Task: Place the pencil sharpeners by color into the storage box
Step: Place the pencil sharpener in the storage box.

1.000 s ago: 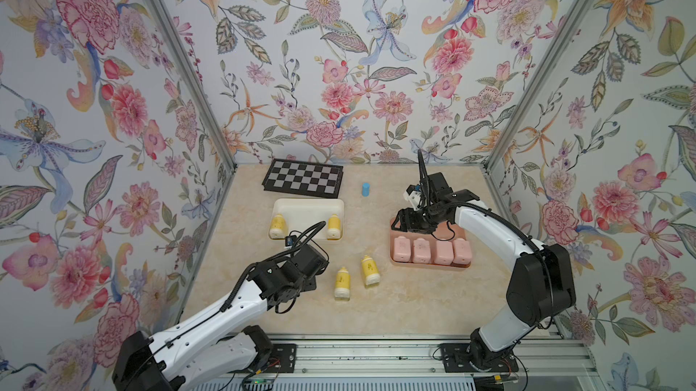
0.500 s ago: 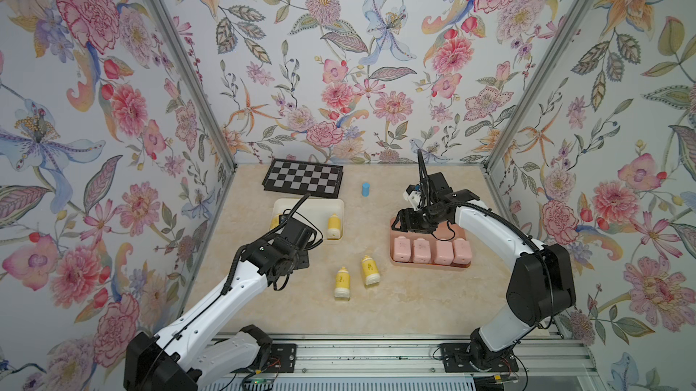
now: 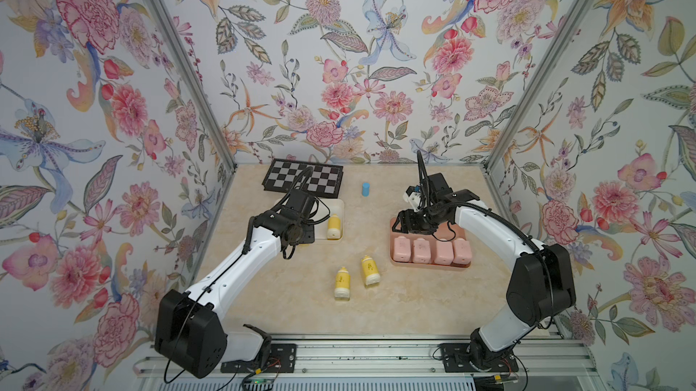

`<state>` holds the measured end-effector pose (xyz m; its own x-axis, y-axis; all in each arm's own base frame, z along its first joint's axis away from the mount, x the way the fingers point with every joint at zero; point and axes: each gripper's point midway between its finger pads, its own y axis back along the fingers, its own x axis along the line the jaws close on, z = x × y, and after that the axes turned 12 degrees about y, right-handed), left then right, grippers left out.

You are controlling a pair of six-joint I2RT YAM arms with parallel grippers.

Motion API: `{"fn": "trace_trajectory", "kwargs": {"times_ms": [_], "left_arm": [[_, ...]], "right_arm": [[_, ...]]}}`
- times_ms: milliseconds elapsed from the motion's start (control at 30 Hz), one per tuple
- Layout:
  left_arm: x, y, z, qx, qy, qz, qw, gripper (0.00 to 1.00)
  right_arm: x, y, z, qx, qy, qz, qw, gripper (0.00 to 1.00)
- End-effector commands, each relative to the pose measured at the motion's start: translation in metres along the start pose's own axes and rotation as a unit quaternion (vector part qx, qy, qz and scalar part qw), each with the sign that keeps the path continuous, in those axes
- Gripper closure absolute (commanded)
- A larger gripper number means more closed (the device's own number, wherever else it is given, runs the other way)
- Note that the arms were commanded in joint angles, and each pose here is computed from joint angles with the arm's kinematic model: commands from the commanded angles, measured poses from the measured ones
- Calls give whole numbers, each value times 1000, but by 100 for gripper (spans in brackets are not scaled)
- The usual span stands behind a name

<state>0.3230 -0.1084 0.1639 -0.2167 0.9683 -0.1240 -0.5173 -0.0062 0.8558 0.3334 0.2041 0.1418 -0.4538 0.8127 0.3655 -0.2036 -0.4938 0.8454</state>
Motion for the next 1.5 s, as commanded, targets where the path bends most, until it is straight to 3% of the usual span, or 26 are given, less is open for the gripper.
{"fn": "trace_trajectory", "kwargs": {"times_ms": [0,200,367,633,1467], "left_arm": [[-15,-1,28,-22,-14,-22,999,60],[-31,-26,40,-14,-18,-28,999,60],[-38,-58,37,6,-14,-25,1000,60],[-37,-83,36,16,2,-19,1000,61],[-45,-104,29,36,17,-28,999,62]], "right_arm": [[5,11,2,-8,15,-1,1000,29],[4,9,1,-4,14,0,1000,29],[4,7,1,-2,13,2,1000,29],[5,4,2,1,12,6,1000,29],[7,2,0,5,14,12,1000,29]]}}
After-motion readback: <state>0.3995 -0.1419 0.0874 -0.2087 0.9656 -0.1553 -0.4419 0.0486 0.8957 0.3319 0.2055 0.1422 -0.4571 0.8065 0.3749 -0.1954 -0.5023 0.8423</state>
